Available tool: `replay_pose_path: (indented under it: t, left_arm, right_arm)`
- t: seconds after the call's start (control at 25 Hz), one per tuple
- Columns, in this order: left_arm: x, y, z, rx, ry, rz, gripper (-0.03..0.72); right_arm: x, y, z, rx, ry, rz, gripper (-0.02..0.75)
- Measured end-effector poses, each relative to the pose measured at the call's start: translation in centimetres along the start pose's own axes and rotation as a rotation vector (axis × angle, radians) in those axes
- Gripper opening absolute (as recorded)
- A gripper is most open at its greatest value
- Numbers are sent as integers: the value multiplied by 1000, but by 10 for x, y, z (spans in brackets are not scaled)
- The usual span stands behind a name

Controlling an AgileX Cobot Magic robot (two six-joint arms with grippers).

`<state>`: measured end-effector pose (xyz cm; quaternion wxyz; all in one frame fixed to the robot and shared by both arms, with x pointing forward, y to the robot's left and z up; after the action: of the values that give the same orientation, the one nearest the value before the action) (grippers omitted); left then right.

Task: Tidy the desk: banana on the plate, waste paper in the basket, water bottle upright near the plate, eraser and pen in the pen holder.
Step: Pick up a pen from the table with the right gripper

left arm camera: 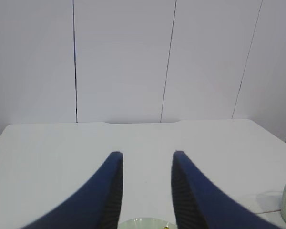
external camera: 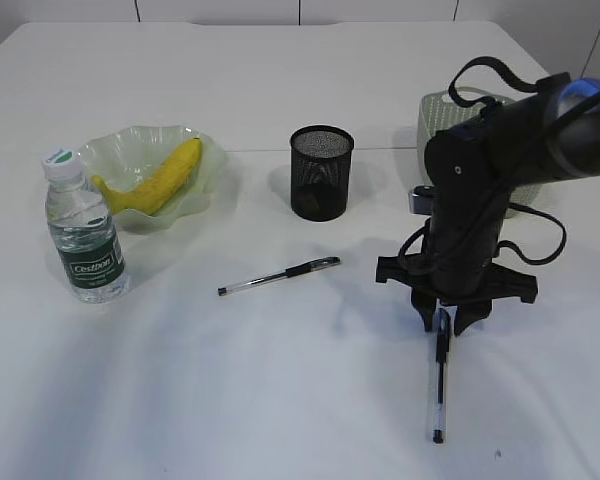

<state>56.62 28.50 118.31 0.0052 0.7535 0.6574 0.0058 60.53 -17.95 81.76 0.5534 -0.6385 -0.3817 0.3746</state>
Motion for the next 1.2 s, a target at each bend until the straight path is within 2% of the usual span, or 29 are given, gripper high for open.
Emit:
replay_pose_path:
  t: [0.24, 0.48, 0.84, 1.2]
  left_arm:
    - [0, 0, 0, 0, 0, 0, 239]
    - [3, 0, 1, 5, 0, -20, 239]
    - [5, 0, 1, 7, 0, -27, 239]
    - [5, 0, 1, 7, 0, -27, 239]
  right_arm:
    - [-1, 1, 1, 9, 1, 7, 228]
    - [0, 1, 2, 12, 6, 4, 86]
    - [2, 0, 0, 8, 6, -1, 79]
    - [28, -26, -35, -101, 0, -80, 78]
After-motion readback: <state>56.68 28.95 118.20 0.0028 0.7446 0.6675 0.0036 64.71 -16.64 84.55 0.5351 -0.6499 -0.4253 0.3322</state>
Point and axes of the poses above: a point on each arm's last joint axis where the gripper is mounted, y pointing out along that axis toward the gripper, x along the wrist's bending axis when the last joint is at zero, z = x × y, the point moved 8 cm from there along y, pointing out along that axis toward the gripper, and after that the axes turned 8 degrees about y, right-handed, at the moved point
